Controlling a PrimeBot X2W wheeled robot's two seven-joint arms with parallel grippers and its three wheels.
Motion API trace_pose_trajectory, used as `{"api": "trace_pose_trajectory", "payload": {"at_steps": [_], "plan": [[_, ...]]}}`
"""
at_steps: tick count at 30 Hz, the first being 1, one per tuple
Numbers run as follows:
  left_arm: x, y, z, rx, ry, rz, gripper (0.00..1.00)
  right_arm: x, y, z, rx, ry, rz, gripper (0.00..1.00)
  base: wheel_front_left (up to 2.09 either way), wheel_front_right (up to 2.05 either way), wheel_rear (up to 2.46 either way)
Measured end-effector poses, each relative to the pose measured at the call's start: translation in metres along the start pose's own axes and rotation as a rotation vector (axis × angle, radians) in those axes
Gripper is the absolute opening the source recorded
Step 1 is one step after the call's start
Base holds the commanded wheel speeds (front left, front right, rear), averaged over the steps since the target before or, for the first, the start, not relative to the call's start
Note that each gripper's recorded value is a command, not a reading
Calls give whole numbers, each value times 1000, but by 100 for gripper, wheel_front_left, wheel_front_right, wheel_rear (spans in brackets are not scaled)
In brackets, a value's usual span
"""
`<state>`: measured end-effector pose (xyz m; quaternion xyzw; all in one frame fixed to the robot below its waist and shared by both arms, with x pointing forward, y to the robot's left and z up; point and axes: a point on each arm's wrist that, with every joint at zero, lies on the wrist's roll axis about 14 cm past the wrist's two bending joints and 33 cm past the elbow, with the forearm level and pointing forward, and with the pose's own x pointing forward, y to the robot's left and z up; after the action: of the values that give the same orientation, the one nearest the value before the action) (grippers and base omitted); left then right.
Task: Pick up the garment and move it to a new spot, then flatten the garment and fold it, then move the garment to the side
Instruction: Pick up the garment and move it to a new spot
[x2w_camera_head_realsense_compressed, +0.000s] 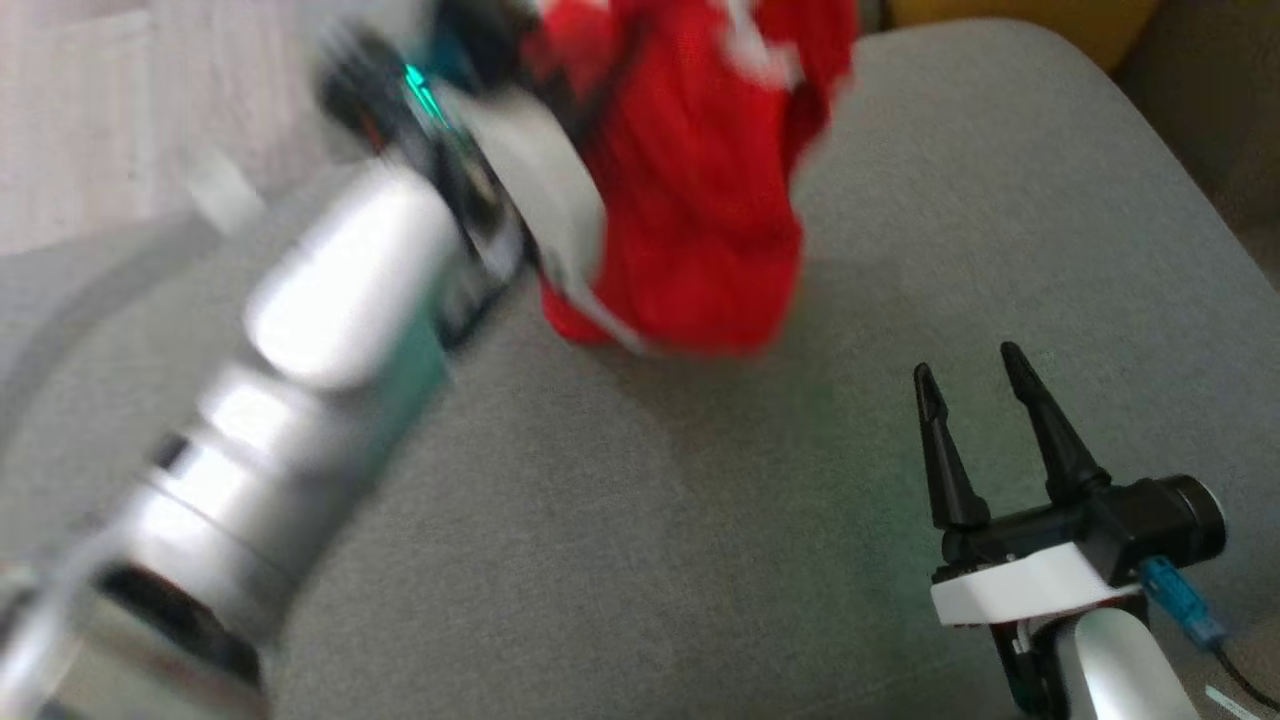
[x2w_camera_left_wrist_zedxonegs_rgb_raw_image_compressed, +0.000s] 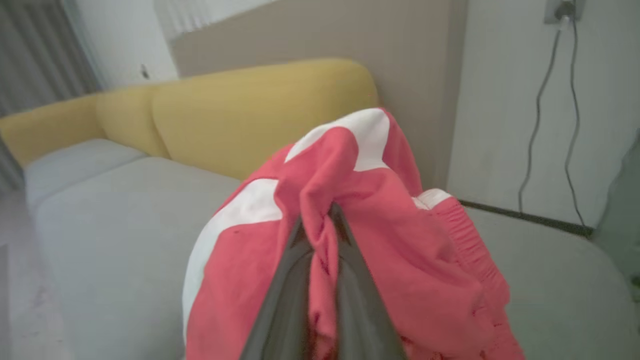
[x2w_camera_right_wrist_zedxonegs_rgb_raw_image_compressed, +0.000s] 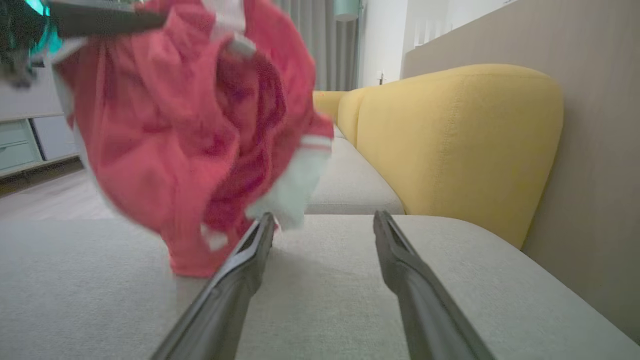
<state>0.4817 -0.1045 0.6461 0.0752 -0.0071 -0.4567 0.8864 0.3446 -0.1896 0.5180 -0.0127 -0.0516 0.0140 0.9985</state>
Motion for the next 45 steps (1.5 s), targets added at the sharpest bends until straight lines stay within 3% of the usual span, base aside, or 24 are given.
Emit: {"api": "trace_pose_trajectory", "payload": {"at_steps": [2,6,11,12,13,18,25,30,34,41,45], "plan": [[7,-30,-49,-38,63,-58,0,0,-6,-6,1,20,-19,100,0,0,0],[-6,-91,-153,-234,206,-131,0,4,-13,-17,-2,56,-39,100,0,0,0],[-33,-137,-209,-376,272,-164,0,12,-17,-25,-8,77,-45,100,0,0,0],[-36,-139,-208,-373,260,-169,16,13,-15,-26,-13,78,-38,100,0,0,0],[-38,-142,-203,-377,227,-172,100,14,-13,-26,-16,77,-31,100,0,0,0],[-40,-141,-169,-339,101,-117,100,14,-4,-19,-19,55,-5,100,0,0,0],[-58,-90,-119,-253,-67,139,100,-3,12,-17,-14,51,39,100,0,0,0],[-117,-60,-160,-298,2,342,100,-5,20,-16,-9,45,63,100,0,0,0],[-142,-36,-182,-271,55,423,100,-3,29,-17,-4,46,91,100,0,0,0],[-98,11,-189,-241,127,360,100,12,27,-35,-17,100,91,100,0,0,0],[-56,24,-196,-300,183,283,100,25,21,-48,-30,132,80,100,0,0,0]]}}
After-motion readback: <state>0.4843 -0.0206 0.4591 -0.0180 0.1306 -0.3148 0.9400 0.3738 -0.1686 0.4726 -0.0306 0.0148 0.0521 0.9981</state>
